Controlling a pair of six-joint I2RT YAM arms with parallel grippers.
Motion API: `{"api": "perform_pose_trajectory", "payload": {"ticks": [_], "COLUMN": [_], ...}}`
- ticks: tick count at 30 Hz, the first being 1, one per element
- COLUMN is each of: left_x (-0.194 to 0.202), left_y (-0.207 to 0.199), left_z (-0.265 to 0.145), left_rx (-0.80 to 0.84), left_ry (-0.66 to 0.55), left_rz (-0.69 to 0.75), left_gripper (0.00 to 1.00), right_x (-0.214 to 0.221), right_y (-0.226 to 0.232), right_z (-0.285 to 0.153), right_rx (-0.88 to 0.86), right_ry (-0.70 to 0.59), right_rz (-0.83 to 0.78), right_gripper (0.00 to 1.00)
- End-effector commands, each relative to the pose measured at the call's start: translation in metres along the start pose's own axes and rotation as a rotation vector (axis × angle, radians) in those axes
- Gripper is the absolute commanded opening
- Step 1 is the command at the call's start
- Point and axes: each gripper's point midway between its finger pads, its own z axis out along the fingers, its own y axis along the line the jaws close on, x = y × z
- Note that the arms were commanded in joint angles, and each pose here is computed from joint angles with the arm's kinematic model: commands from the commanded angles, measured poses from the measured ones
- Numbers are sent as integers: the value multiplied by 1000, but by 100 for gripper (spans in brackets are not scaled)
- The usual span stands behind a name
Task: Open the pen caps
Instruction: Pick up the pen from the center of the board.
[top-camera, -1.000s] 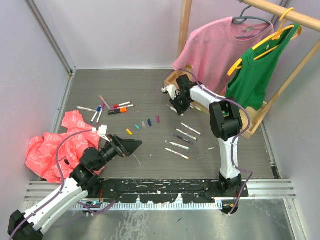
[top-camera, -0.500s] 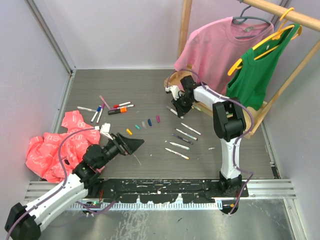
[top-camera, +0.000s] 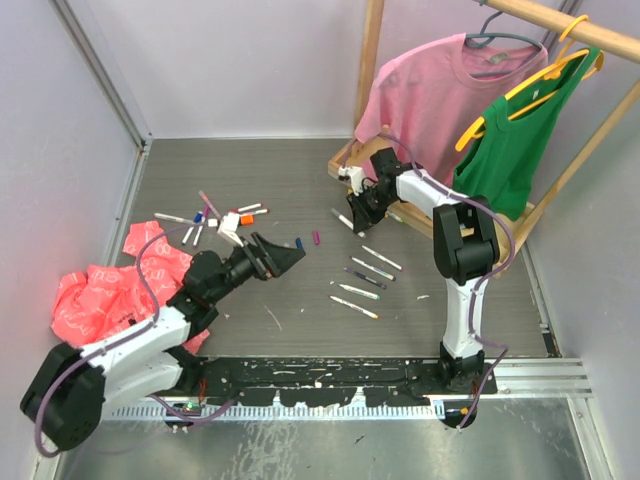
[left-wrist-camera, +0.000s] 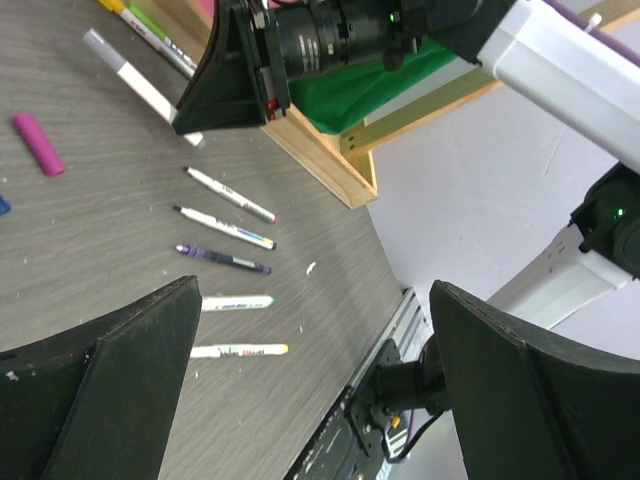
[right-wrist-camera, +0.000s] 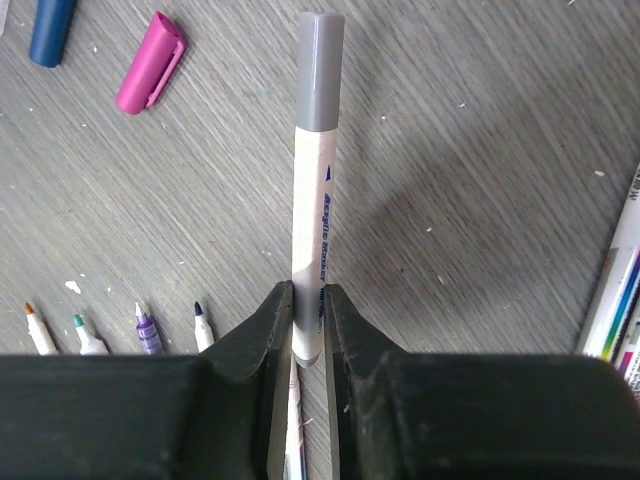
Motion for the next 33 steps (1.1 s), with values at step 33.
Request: {"api": "perform_pose_trajectory", "payload": {"ticks": [33], "left_x": [-92], "left_y": [23], "left_z": [123], "left_rx": [182], "left_ry": [-158], "left_rz": [-152], "left_gripper": [86], "right_x": [-68], "right_y": [136], "right_z": [-76], "right_rx": [-472], "right_ry": [-312], "right_rz": [-90], "right_gripper": [1]}}
